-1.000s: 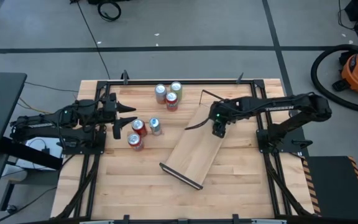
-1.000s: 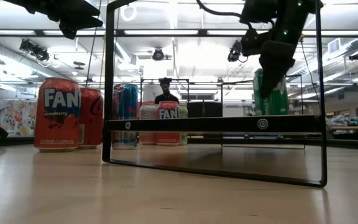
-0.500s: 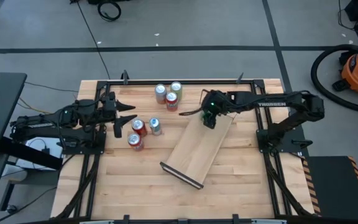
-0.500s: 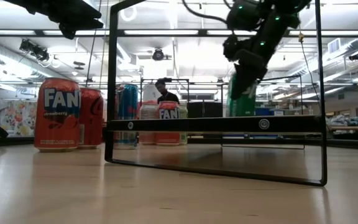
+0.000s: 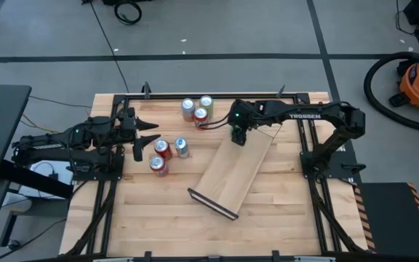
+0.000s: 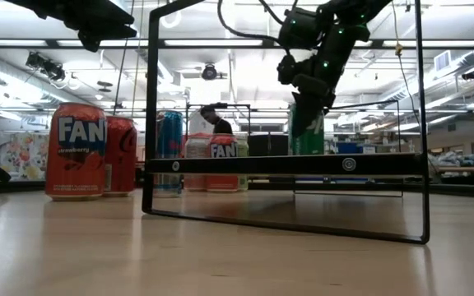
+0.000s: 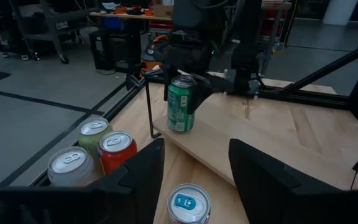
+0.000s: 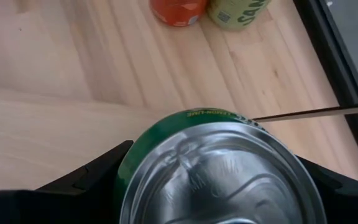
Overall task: Place canned beverage on shelf
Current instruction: Put the dark green soda can on the shelf
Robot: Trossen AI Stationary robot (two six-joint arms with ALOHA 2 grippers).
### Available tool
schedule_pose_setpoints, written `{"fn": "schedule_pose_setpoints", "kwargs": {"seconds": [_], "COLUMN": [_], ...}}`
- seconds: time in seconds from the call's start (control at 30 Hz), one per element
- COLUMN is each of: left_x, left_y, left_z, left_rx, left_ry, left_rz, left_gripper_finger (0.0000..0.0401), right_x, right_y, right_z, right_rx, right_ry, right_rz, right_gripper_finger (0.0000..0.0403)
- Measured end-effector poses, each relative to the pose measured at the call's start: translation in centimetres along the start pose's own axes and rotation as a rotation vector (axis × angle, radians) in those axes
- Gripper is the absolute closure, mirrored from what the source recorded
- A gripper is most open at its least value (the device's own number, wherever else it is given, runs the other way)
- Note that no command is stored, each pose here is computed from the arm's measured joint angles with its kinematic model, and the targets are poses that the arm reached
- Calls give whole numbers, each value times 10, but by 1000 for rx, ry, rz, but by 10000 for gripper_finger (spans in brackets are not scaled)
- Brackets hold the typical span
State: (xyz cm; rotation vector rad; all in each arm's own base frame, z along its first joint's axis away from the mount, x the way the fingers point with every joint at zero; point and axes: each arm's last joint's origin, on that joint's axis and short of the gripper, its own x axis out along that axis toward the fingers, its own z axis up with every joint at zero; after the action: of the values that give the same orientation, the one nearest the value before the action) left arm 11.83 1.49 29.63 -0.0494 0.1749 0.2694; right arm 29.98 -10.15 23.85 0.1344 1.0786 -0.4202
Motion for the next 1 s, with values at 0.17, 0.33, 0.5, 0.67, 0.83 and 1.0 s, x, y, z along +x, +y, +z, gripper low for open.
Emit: {"fn": "schedule_pose_setpoints", "kwargs": {"seconds": [0.17, 0.33, 0.5, 0.67, 0.83, 1.0], "left_x": [0, 0, 0, 0, 0, 0], "left_y": [0, 0, 0, 0, 0, 0], "left_z": [0, 0, 0, 0, 0, 0], "left_rx": [0, 0, -1, -1, -1, -1], "left_ry": [0, 1, 1, 1, 1, 1], "left_rz": [-2, -2, -2, -2, -2, -2], "left_gripper_finger": [209, 209, 209, 209, 209, 209], "right_x": [-4, -5, -5, -5, -5, -9], "right_y": [0, 2, 4, 4, 4, 7], "right_z": [-1, -2, -2, -2, -2, 0], "right_rx": [7, 4, 6, 11, 10, 12], "right_ry": [-1, 5, 2, 1, 1, 13], "right_rz": [17, 23, 21, 17, 7, 8], "right_gripper_finger": [84, 70, 53, 51, 50, 49]}}
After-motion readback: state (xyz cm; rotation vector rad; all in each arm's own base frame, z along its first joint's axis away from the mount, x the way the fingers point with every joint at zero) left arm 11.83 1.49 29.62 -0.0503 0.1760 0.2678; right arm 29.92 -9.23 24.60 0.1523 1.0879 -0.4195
